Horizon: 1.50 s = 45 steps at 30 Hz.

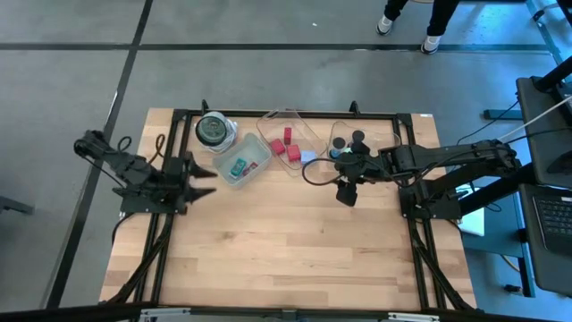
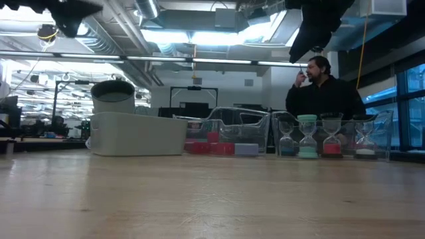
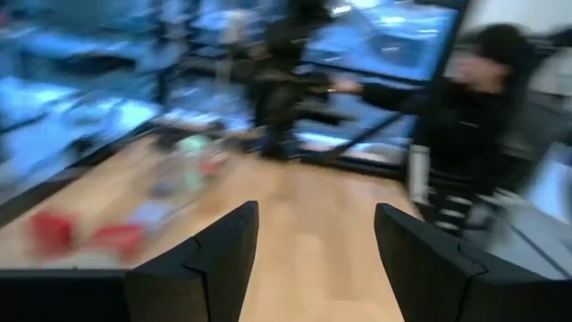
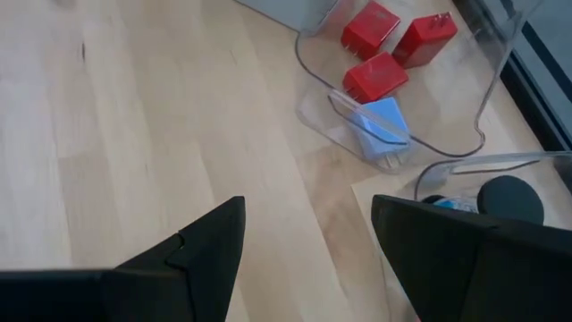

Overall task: Pick & Place Office items
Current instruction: Return to Home Position

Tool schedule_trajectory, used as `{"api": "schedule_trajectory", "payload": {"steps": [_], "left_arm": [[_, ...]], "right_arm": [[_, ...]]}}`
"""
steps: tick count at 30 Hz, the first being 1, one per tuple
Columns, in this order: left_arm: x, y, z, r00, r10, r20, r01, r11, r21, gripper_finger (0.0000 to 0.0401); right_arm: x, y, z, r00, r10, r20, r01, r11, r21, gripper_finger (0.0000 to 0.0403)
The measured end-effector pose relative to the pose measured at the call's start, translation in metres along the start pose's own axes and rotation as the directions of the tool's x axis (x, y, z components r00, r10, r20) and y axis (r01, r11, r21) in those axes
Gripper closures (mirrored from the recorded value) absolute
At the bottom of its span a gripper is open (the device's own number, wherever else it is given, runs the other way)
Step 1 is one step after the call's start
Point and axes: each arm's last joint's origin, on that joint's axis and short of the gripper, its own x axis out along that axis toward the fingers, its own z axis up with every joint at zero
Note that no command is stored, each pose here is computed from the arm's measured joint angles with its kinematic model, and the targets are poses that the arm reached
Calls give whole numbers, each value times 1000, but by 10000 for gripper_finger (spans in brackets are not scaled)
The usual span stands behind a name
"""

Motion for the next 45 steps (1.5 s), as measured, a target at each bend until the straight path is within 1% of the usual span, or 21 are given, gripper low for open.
{"api": "schedule_trajectory", "payload": {"steps": [1,3,5,9,15,19,22,27,29,33,37,41,45], "left_arm": [[1,-2,-2,999,-47,9,47,998,30,180],[3,-5,-6,994,-98,38,95,993,77,181],[5,-6,-9,992,-109,66,101,989,109,182],[9,-5,-21,991,-99,94,85,986,143,180],[13,-4,-36,989,-102,110,87,987,132,182],[15,-2,-47,986,-104,127,90,990,109,180],[16,-1,-55,988,-101,120,89,991,102,181],[18,3,-69,992,-42,122,35,998,57,182],[18,4,-74,993,-37,114,30,998,61,180],[19,6,-80,994,-17,104,11,999,53,181],[19,9,-90,997,12,77,-13,1000,25,182],[19,9,-91,998,16,66,-17,1000,7,180],[19,9,-90,997,16,76,-18,999,29,182]], "right_arm": [[0,0,0,1000,0,1,0,1000,0,154],[0,1,0,1000,3,5,-3,1000,-7,154],[1,3,0,1000,11,20,-11,1000,-7,154],[9,9,-6,999,37,34,-37,999,-19,154],[24,21,-19,987,144,71,-142,989,-32,154],[32,27,-28,977,177,117,-174,984,-39,154],[35,31,-32,959,223,176,-219,975,-40,154],[43,37,-41,913,324,246,-320,946,-58,154],[45,38,-46,900,347,265,-343,937,-62,154],[47,35,-58,888,357,290,-360,932,-44,154],[45,26,-73,864,352,361,-368,929,-26,154],[38,15,-89,842,344,416,-378,926,1,154],[30,6,-100,821,329,467,-378,926,11,154]]}}
